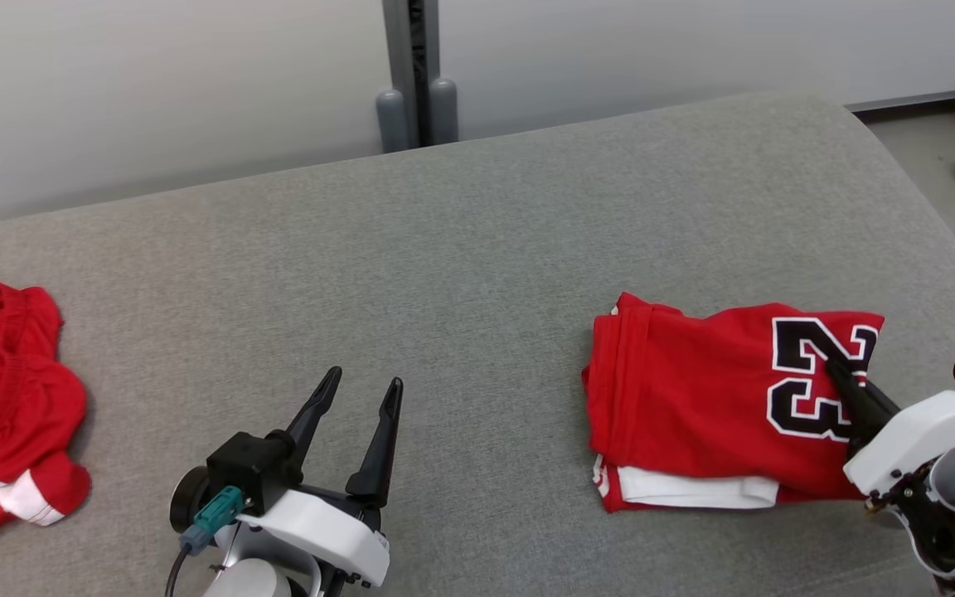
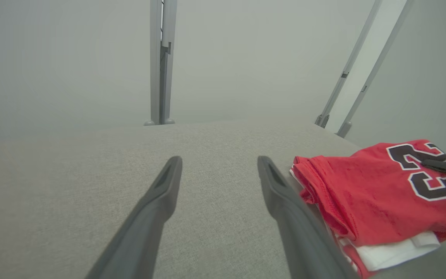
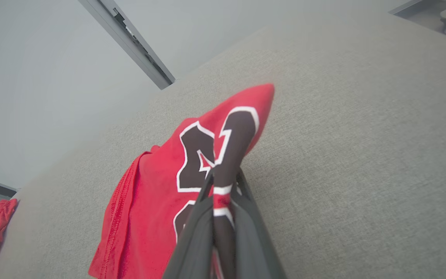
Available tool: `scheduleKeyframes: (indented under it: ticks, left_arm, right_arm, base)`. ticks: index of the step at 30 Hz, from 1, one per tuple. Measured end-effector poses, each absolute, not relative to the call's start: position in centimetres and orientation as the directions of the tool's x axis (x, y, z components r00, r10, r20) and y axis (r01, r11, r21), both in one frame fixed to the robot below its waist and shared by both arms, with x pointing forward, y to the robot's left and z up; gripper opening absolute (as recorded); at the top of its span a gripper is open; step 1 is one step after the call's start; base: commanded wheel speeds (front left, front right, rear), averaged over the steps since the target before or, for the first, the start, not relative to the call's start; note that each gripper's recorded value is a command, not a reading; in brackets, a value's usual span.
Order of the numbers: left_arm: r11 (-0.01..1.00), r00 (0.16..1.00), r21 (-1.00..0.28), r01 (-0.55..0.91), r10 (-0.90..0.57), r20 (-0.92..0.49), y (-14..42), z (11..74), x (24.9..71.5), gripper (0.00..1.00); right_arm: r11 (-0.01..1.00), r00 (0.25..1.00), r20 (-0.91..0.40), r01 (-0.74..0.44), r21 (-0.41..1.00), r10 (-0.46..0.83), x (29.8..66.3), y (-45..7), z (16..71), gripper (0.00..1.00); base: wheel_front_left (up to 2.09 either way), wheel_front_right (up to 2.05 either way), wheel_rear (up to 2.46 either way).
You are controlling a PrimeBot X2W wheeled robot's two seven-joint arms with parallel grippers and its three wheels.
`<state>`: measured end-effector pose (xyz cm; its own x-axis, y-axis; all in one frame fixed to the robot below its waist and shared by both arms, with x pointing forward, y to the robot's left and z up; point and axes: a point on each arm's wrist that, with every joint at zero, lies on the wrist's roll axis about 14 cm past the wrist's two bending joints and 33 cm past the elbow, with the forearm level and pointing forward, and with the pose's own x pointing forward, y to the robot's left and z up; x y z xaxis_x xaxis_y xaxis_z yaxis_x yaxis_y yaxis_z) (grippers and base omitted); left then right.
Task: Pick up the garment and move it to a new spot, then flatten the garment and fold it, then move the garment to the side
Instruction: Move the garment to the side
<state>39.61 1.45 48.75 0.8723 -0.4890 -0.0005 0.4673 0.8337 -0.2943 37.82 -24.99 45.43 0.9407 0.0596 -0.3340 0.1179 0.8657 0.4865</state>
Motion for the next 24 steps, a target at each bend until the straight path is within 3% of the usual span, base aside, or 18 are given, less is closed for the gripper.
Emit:
scheduleKeyframes:
  ticks: [15, 24]
  left_arm:
    - [0.798, 0.834, -0.303, 0.521, -0.551, -0.019, -0.8, 47.6, 41.2, 1.00]
    - [0.788, 0.819, -0.324, 0.523, -0.570, -0.065, -1.4, 45.2, 42.9, 1.00]
  right_arm:
    - [0.951, 0.945, -0.327, 0.105, 0.289, -0.005, 42.2, -30.2, 48.5, 0.00]
    - [0.990, 0.934, -0.348, 0.115, 0.082, -0.079, 46.1, -33.8, 48.3, 0.00]
  base:
    - [0.00, 0.00, 0.00]
    - [0.00, 0.00, 0.00]
